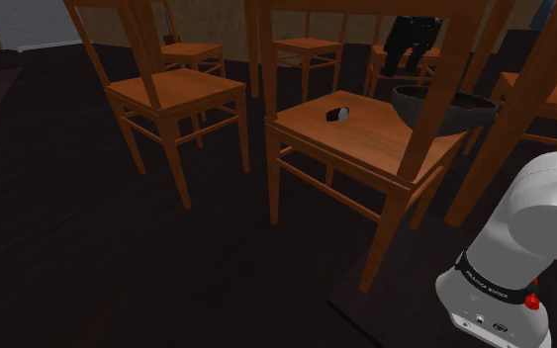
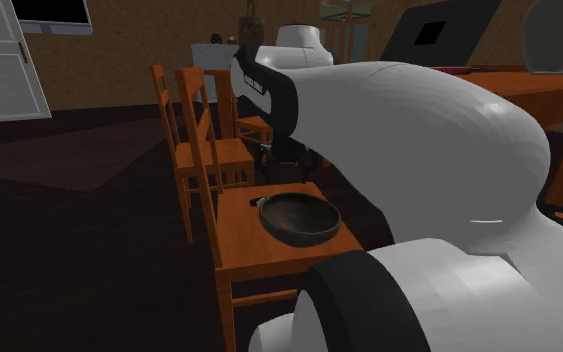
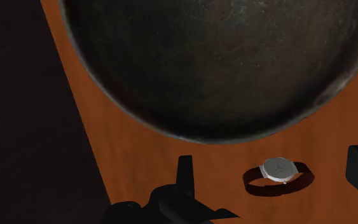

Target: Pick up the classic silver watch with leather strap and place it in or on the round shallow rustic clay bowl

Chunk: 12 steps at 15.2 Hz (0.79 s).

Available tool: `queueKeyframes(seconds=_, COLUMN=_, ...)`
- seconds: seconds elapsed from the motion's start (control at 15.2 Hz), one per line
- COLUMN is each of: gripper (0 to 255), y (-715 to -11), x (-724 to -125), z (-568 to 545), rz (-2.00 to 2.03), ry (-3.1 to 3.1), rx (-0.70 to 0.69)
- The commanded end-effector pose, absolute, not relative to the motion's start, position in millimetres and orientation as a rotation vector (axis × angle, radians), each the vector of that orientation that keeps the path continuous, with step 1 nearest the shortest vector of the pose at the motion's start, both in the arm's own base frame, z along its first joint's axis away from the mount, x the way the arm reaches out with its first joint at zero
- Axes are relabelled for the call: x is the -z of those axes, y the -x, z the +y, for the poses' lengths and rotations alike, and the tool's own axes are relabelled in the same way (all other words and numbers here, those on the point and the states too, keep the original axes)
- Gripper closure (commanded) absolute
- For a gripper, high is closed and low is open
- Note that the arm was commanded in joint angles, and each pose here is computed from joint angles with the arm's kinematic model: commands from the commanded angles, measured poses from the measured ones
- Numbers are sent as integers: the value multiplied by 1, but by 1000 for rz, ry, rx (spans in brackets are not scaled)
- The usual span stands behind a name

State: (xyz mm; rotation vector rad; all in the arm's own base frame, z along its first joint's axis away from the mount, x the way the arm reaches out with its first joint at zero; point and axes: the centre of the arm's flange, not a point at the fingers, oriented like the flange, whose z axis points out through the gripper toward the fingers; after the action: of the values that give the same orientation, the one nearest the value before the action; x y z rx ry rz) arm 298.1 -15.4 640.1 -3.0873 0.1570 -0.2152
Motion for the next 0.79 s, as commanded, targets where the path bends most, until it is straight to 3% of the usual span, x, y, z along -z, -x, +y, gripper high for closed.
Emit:
queueKeyframes(seconds=0.0, gripper=0, y=-298, x=-640, z=-15, rz=157, ry=3087, rx=215)
queueKeyframes(seconds=0.59, gripper=0, y=-424, x=-593, z=7, rz=1343, ry=2886, rx=44)
queueKeyframes(seconds=0.73, gripper=0, y=-431, x=-584, z=5, rz=1408, ry=2860, rx=34)
